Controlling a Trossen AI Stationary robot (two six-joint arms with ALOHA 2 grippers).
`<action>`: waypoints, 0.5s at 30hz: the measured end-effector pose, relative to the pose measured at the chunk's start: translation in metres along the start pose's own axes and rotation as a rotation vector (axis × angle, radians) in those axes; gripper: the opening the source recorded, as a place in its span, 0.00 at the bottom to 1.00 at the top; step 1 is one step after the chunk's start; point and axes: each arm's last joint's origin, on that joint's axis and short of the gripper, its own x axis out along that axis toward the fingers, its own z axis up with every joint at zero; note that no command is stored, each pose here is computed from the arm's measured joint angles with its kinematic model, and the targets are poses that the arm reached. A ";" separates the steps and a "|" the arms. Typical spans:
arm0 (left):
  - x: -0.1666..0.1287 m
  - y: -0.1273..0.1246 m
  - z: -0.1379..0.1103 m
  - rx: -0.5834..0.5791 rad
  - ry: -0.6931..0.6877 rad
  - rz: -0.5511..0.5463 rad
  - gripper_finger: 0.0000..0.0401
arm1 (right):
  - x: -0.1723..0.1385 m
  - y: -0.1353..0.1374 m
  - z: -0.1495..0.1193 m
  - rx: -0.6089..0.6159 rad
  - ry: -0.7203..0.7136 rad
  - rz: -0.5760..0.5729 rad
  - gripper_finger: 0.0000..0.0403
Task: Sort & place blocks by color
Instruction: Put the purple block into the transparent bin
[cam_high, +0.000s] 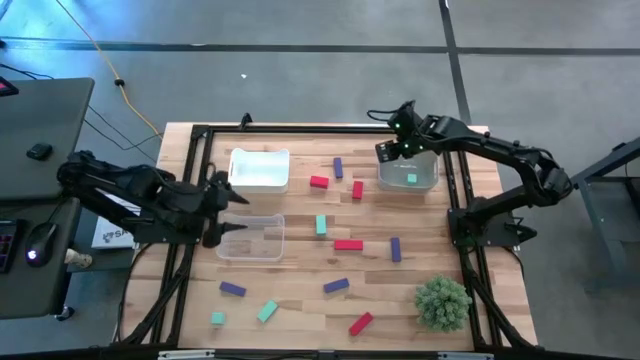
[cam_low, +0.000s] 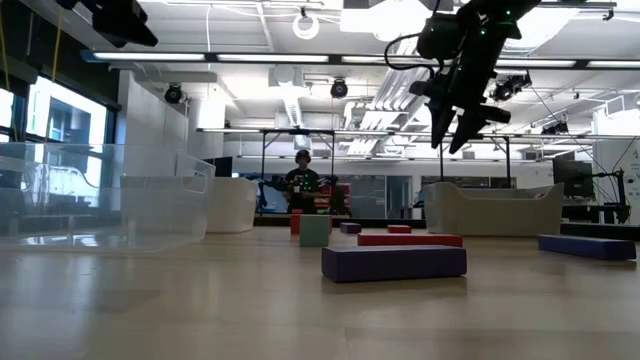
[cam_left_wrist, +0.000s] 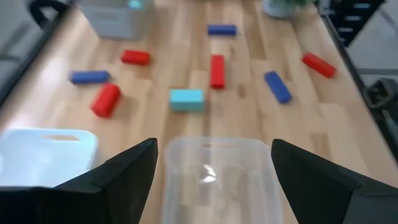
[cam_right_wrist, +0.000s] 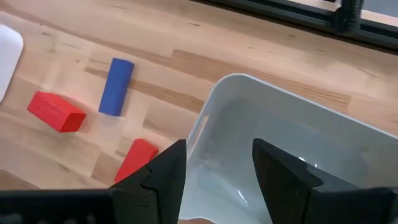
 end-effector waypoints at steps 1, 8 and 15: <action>0.002 -0.001 0.000 -0.003 0.017 -0.010 0.76 | 0.000 0.001 -0.001 -0.004 0.001 -0.001 0.43; 0.023 -0.011 -0.007 -0.023 0.188 -0.049 0.76 | -0.001 0.005 -0.003 -0.021 -0.012 -0.011 0.43; 0.035 -0.030 -0.012 -0.051 0.283 -0.091 0.76 | 0.000 0.005 -0.004 -0.032 -0.001 0.003 0.43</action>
